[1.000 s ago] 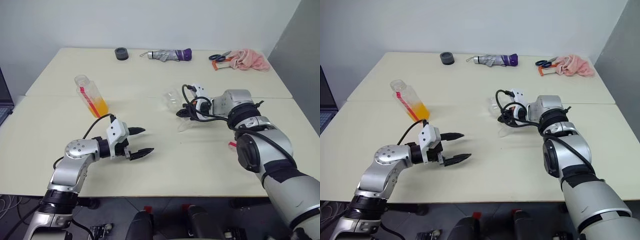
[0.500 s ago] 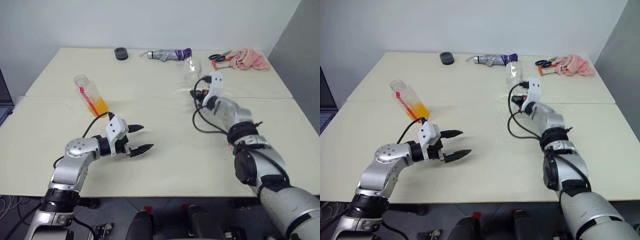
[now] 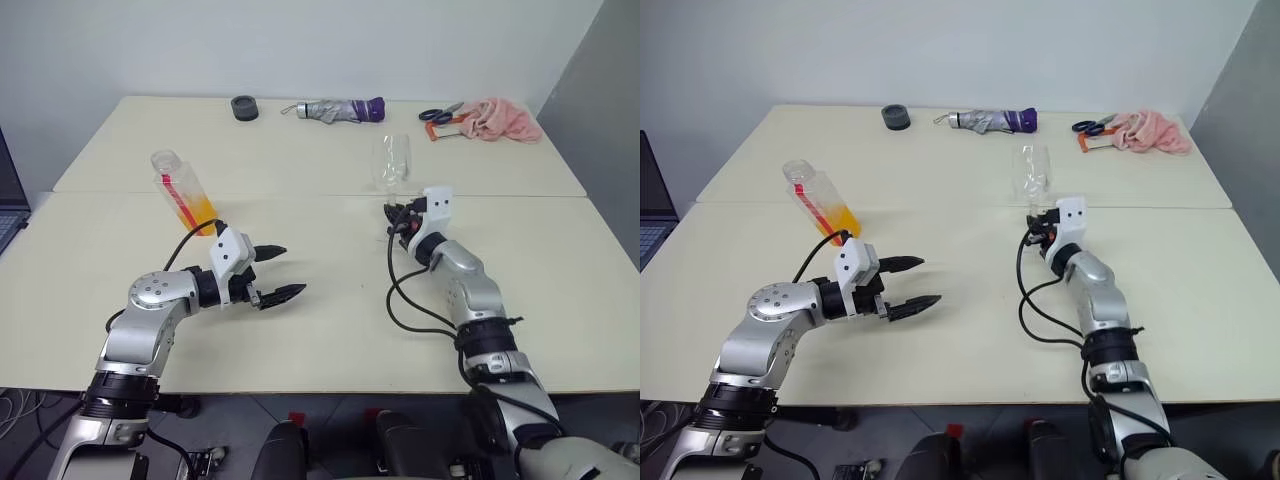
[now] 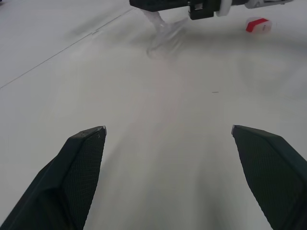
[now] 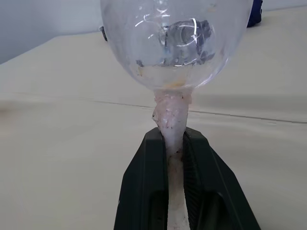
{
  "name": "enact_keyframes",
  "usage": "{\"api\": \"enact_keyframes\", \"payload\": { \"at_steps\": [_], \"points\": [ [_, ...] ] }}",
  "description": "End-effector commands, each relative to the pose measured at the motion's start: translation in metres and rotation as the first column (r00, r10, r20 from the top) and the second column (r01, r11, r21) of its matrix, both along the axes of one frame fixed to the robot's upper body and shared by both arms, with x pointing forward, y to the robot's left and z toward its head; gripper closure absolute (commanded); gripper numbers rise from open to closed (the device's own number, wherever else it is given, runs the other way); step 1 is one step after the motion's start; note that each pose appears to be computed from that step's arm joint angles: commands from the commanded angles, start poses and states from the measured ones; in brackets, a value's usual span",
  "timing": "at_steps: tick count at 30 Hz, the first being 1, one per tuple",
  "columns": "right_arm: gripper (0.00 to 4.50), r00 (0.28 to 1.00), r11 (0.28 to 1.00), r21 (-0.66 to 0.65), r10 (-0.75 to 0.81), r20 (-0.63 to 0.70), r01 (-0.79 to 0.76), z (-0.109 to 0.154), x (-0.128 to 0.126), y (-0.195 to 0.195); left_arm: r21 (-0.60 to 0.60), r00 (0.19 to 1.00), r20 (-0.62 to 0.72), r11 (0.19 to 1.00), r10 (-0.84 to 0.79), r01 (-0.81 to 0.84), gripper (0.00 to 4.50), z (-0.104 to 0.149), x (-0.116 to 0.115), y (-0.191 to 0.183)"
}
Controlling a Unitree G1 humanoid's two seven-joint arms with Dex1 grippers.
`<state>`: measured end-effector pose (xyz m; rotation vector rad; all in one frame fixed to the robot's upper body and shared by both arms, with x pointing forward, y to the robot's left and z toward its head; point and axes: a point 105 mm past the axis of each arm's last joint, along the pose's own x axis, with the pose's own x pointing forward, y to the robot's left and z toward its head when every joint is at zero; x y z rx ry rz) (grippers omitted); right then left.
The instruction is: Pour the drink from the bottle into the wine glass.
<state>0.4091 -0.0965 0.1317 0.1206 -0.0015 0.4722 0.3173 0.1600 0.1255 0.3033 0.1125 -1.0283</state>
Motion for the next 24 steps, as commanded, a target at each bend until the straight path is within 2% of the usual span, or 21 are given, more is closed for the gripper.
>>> {"api": "enact_keyframes", "payload": {
  "at_steps": [1, 7, 12, 14, 20, 24],
  "points": [
    [4.36, 0.996, 0.999, -0.049, 0.005, -0.09, -0.01, -0.029, -0.017, -0.003, -0.005, 0.999, 0.032, 1.0, -0.018, 0.018, 0.0, 0.01, 0.0, 0.0],
    [4.36, 0.991, 0.995, -0.093, 0.02, -0.134, -0.032, -0.05, -0.039, -0.004, 0.002, 0.999, 0.024, 0.999, -0.032, 0.032, 0.0, 0.009, 0.001, 0.0],
    [4.36, 0.994, 0.99, -0.138, 0.027, -0.104, -0.041, -0.052, -0.045, 0.0, 0.002, 0.999, 0.024, 0.999, -0.038, 0.038, 0.0, 0.01, 0.002, -0.001],
    [4.36, 0.998, 0.987, -0.156, 0.025, -0.054, -0.033, -0.044, -0.043, 0.0, 0.0, 0.999, 0.027, 0.999, -0.036, 0.036, 0.0, 0.01, 0.003, -0.001],
    [4.36, 0.962, 0.987, -0.132, 0.12, 0.244, -0.09, 0.015, -0.046, 0.022, -0.047, 0.997, 0.053, 0.997, 0.058, -0.056, 0.0, 0.018, 0.009, 0.009],
    [4.36, 0.933, 0.984, -0.127, 0.163, 0.319, -0.129, 0.029, -0.042, 0.044, -0.082, 0.987, 0.077, 0.987, 0.142, -0.135, 0.0, 0.023, 0.01, 0.017]
  ]
}}
